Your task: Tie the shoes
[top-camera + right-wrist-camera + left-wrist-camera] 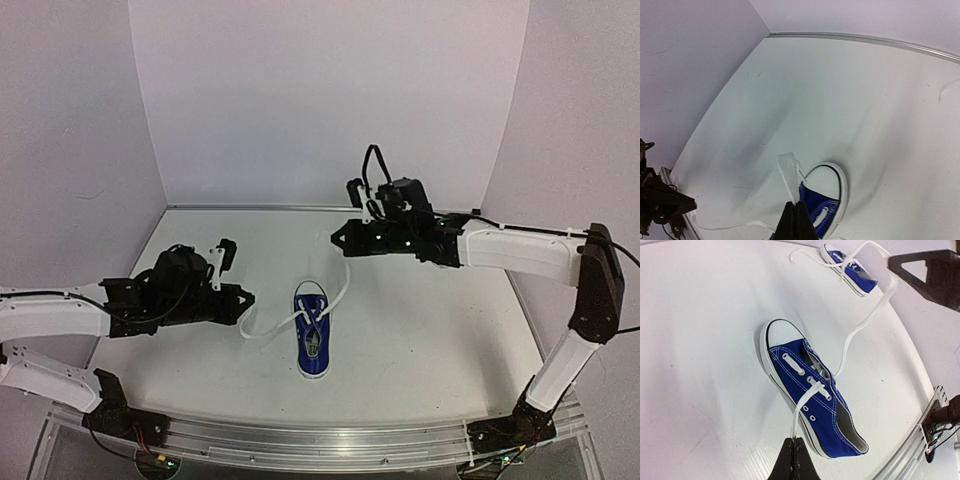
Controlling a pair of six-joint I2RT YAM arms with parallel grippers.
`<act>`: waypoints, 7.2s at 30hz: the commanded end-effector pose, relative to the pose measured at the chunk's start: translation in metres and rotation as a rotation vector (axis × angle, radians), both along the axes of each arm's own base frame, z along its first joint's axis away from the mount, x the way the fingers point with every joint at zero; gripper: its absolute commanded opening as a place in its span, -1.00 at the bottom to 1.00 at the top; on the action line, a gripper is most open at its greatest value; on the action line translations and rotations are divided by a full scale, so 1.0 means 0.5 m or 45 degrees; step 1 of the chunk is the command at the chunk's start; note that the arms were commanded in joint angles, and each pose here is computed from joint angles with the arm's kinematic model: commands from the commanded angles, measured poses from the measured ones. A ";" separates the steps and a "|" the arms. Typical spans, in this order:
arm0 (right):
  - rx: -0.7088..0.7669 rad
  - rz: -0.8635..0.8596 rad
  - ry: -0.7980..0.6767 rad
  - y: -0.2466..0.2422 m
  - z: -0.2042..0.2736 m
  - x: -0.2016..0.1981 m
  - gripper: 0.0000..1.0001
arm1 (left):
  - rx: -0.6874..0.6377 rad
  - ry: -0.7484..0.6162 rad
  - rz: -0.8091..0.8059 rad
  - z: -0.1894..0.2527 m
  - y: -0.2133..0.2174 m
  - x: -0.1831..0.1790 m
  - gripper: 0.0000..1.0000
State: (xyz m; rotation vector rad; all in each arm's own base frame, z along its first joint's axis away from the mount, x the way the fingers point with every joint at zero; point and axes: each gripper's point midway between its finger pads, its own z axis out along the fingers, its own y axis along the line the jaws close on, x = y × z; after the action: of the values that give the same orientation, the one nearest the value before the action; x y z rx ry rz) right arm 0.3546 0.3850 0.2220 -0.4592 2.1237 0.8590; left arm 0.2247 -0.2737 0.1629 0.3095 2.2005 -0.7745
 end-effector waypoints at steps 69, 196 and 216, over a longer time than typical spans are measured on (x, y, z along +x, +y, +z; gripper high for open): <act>-0.352 0.588 0.331 0.097 -0.193 -0.109 -1.00 | 0.282 -0.492 -0.347 0.036 -0.053 0.096 -1.00; 0.240 0.575 0.680 0.039 -0.231 -0.192 -0.67 | 0.193 -0.926 -1.236 -0.082 -0.275 0.048 -1.00; 0.240 0.544 0.649 0.029 -0.220 -0.194 -1.00 | 0.282 -0.868 -1.169 -0.091 -0.246 0.066 -0.74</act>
State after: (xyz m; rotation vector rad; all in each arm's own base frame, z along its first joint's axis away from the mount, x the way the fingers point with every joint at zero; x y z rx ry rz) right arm 0.2598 0.3967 0.0986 -0.6334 2.4636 1.5294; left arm 0.2438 -0.4003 0.1001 1.5595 1.4113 -0.7809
